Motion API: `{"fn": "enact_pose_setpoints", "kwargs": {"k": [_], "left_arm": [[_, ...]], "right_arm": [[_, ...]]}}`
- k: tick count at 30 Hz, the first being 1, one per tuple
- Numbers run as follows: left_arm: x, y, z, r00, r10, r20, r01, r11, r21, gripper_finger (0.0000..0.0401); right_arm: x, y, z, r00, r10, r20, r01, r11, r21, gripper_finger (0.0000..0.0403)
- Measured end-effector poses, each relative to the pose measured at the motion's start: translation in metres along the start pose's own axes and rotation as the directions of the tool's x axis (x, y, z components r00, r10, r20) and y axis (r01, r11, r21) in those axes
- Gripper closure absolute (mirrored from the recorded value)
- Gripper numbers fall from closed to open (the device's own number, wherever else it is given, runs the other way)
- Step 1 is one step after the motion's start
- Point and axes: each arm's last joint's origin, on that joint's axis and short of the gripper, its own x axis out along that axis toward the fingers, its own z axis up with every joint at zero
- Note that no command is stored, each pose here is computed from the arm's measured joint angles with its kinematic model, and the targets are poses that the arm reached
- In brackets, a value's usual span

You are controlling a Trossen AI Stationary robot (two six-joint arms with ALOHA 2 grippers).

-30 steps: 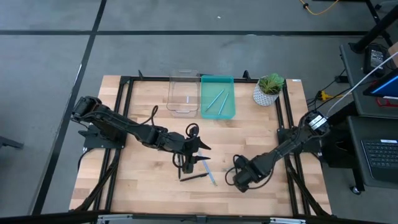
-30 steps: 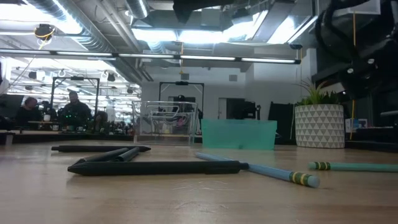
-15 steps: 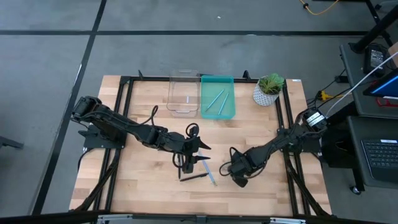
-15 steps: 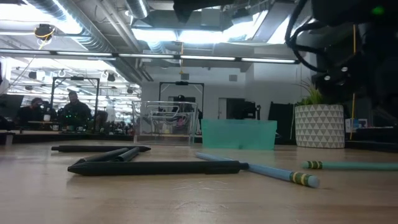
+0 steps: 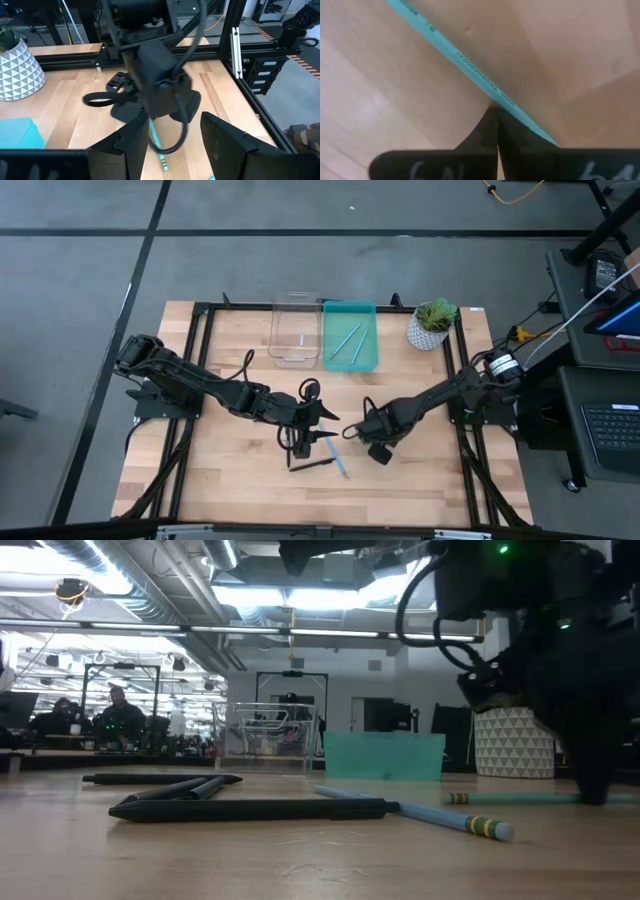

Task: Sort pens & pencils
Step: Put the light blue pencil into the light blue bin

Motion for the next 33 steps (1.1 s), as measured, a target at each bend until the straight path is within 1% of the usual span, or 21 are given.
{"fn": "enact_pose_setpoints", "kwargs": {"k": [14, 22, 23, 24, 25, 27, 29, 31, 33], "left_arm": [[0.000, 0.000, 0.000, 1.000, 0.000, 0.000, 0.000, 1.000, 0.000, 0.0228], [0.000, 0.000, 0.000, 1.000, 0.000, 0.000, 0.000, 1.000, 0.000, 0.0228], [0.000, 0.000, 0.000, 1.000, 0.000, 0.000, 0.000, 1.000, -0.001, 0.0228], [0.000, 0.000, 0.000, 1.000, 0.000, -0.001, 0.000, 1.000, -0.001, 0.0228], [0.000, 0.000, 0.000, 1.000, 0.000, 0.000, 0.000, 1.000, -0.001, 0.0228], [0.000, 0.000, 0.000, 1.000, 0.000, 0.000, 0.000, 1.000, -0.001, 0.0228], [0.000, 0.000, 0.000, 1.000, 0.000, 0.001, 0.000, 1.000, -0.002, 0.0228], [0.000, 0.000, 0.000, 1.000, 0.000, 0.004, 0.001, 1.000, -0.003, 0.0228], [0.000, 0.000, 0.000, 1.000, -0.001, 0.005, 0.001, 1.000, -0.007, 0.0228]], "right_arm": [[-0.002, -0.024, 0.029, 0.999, 0.011, 0.037, -0.010, 0.999, -0.036, 0.0403], [-0.005, -0.026, 0.032, 0.998, 0.009, 0.068, -0.007, 0.999, -0.037, 0.0402], [-0.008, -0.026, 0.031, 0.997, 0.009, 0.081, -0.007, 1.000, -0.028, 0.0402], [-0.010, -0.026, 0.030, 0.992, -0.020, 0.125, 0.023, 0.999, -0.023, 0.0403], [-0.014, -0.026, 0.029, 0.981, -0.061, 0.185, 0.064, 0.998, -0.009, 0.0403], [-0.029, -0.027, 0.022, 0.952, -0.115, 0.283, 0.111, 0.993, 0.032, 0.0402], [-0.044, -0.023, 0.011, 0.927, -0.126, 0.352, 0.113, 0.992, 0.058, 0.0401], [-0.054, -0.021, -0.005, 0.922, -0.125, 0.367, 0.110, 0.992, 0.063, 0.0401], [-0.065, -0.017, -0.018, 0.907, -0.103, 0.407, 0.080, 0.994, 0.073, 0.0400]]}}
